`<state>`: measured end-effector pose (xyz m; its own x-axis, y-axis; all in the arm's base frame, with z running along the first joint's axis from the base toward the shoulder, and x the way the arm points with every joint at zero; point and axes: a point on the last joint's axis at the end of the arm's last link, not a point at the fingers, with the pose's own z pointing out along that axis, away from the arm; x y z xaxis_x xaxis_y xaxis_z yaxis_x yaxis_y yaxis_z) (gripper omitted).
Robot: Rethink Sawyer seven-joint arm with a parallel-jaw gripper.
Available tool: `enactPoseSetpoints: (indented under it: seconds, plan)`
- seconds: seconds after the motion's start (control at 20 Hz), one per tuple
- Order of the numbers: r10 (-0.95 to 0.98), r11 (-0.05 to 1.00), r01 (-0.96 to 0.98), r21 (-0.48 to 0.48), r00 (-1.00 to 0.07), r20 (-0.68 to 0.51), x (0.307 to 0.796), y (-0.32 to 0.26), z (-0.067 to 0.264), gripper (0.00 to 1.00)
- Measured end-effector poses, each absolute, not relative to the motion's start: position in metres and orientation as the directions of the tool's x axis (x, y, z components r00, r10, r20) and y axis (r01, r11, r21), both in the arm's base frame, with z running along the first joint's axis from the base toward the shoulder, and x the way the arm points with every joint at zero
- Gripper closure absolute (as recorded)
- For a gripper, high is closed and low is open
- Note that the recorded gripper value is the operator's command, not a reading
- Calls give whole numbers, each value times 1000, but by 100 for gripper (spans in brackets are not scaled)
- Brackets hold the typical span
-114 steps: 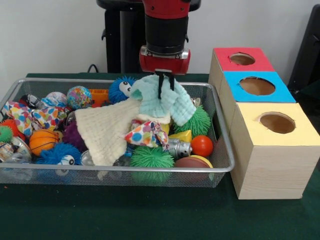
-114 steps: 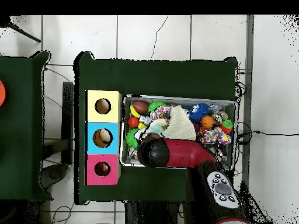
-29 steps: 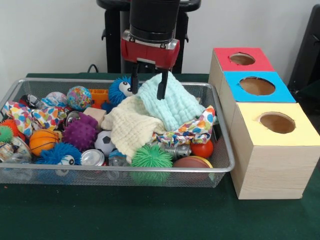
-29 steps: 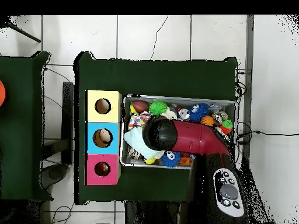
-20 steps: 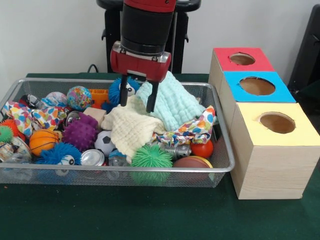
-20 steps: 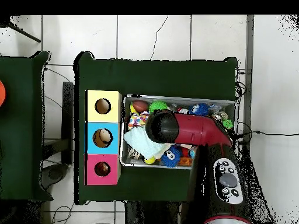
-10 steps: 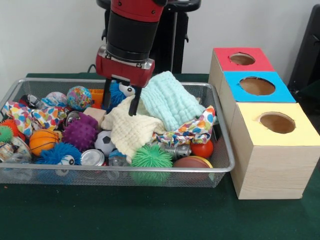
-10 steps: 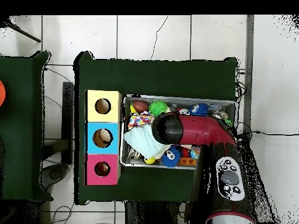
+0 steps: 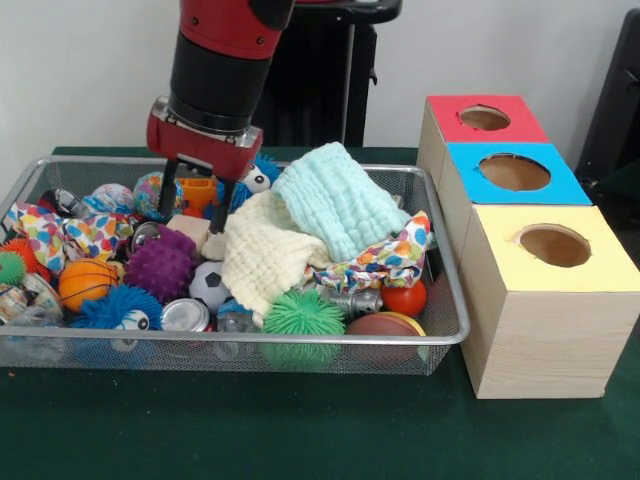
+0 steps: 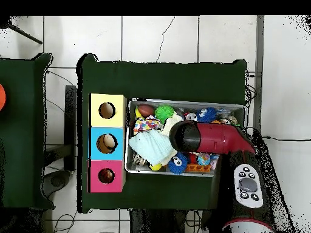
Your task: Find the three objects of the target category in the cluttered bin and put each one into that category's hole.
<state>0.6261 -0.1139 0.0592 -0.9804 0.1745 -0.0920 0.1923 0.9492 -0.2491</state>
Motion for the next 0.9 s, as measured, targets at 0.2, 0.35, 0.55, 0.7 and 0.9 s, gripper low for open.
enactPoseSetpoints:
  seconds: [0.2, 0.35, 0.55, 0.7, 0.9]
  plan:
    - [171, 940, 186, -286, -982, -75, 617, -131, 51, 0]
    - [173, 937, 185, -296, -983, -67, 614, -138, 44, 0]
    - [181, 932, 188, -309, -982, -52, 610, -148, 32, 0]
    - [187, 928, 190, -321, -982, -42, 606, -155, 26, 0]
    - [197, 916, 194, -352, -980, -25, 598, -171, 19, 0]
